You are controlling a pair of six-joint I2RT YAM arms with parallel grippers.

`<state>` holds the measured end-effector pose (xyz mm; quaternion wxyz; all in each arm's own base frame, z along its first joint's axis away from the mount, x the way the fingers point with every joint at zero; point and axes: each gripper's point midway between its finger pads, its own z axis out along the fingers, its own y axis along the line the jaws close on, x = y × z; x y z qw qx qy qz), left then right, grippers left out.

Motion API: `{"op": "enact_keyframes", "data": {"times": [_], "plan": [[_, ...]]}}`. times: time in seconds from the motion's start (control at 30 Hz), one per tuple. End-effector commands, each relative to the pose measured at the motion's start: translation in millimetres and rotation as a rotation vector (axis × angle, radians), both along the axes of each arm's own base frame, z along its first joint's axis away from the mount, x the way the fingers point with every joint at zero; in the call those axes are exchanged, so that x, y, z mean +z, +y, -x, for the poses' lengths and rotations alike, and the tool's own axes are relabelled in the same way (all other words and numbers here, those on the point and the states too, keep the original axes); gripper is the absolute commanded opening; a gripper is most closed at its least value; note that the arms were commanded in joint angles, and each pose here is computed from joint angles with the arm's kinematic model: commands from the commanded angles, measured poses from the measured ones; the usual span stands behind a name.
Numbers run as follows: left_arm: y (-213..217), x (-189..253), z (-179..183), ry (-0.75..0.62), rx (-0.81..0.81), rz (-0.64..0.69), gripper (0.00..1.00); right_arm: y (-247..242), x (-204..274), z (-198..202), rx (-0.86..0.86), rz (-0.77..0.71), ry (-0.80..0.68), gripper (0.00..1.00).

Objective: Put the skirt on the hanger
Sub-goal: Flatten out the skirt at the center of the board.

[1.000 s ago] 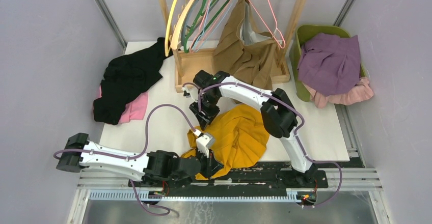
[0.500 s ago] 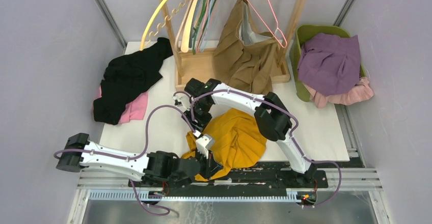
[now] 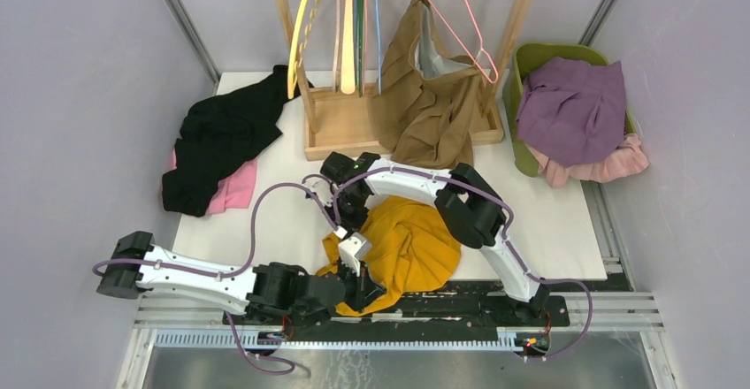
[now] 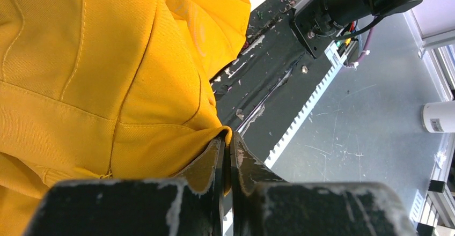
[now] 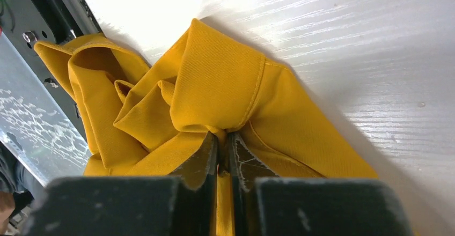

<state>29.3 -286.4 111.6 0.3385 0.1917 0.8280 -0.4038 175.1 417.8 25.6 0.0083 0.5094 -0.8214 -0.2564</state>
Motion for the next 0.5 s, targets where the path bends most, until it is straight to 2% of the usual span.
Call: {"op": "enact_keyframes", "data": {"times": [0.0, 0.07, 0.27, 0.47], "plan": [[-1, 11, -3, -0.007, 0.024, 0.034, 0.11, -1, -4, -25, -0.06, -0.017, -0.109, 0.06], [3, 13, -6, -0.005, 0.045, 0.026, 0.11, -5, 6, -39, -0.119, -0.039, -0.149, 0.01], [21, 19, -20, -0.002, 0.142, 0.02, 0.13, -24, 43, -78, -0.294, -0.123, -0.261, 0.01], [44, 15, -31, 0.035, 0.243, 0.019, 0.13, -64, 71, -99, -0.447, -0.117, -0.409, 0.01]]}}
